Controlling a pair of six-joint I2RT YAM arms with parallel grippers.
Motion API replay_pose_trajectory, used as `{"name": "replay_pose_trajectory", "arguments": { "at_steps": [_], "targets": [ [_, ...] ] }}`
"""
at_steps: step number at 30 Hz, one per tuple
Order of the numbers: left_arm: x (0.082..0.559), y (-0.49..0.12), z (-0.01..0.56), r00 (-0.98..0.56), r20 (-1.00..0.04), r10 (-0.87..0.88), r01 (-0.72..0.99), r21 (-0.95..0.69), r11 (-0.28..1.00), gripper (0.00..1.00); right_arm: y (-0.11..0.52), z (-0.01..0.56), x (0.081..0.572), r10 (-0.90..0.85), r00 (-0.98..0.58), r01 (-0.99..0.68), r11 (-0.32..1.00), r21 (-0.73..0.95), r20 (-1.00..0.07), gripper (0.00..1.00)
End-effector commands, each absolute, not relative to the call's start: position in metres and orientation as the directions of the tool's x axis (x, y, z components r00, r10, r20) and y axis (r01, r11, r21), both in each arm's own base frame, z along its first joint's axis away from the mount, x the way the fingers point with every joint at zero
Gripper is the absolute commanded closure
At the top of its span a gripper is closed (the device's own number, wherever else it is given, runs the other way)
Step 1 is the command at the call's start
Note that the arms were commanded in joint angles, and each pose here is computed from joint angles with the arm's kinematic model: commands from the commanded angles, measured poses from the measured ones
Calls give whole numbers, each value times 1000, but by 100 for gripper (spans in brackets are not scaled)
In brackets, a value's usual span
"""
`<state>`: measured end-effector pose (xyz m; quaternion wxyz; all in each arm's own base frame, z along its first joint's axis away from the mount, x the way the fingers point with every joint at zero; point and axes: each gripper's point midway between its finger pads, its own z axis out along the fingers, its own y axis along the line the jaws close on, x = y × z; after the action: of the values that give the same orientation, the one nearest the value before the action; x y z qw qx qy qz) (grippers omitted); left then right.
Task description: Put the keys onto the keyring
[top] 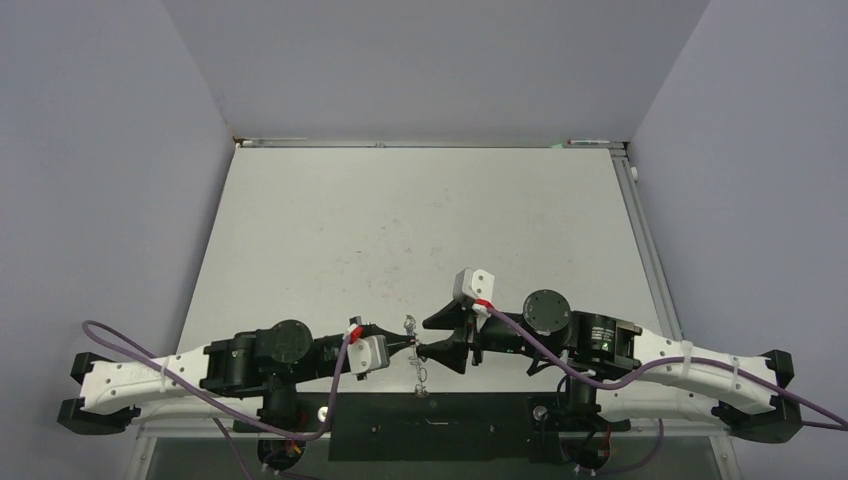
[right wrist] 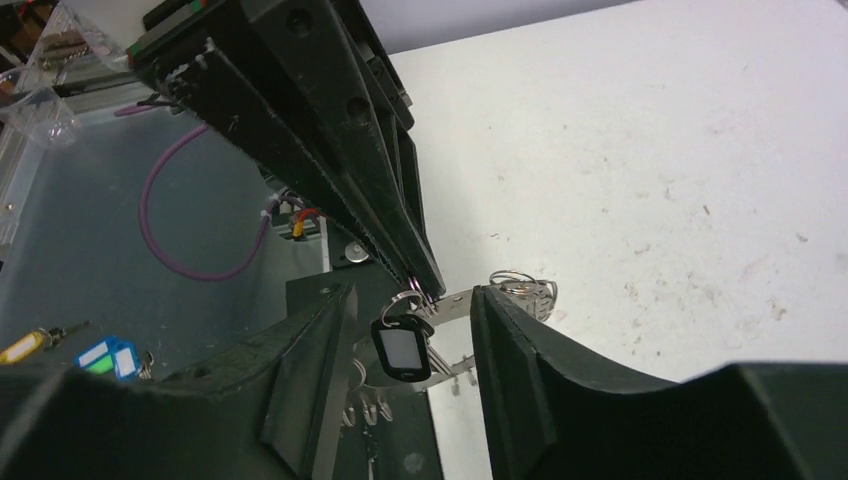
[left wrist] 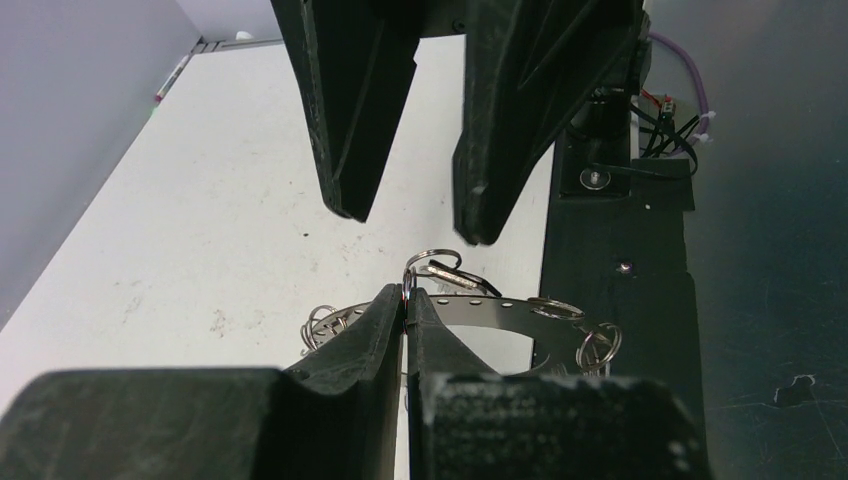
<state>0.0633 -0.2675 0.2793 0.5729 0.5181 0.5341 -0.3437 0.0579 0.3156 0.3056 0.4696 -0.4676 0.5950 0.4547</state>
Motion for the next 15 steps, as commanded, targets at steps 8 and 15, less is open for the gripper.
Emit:
{"name": "replay_pose_trajectory", "arguments": {
  "at_steps": [8, 15],
  "targets": [
    [70, -274, 302, 187, -978, 94, 938, 206, 280, 100, 321, 306, 72, -51, -222, -933, 302, 197, -974, 71],
    [72, -273, 301, 185, -978, 102, 934, 207, 293, 100, 330, 293, 61, -107, -247, -935, 286, 208, -963, 68]
  ]
}}
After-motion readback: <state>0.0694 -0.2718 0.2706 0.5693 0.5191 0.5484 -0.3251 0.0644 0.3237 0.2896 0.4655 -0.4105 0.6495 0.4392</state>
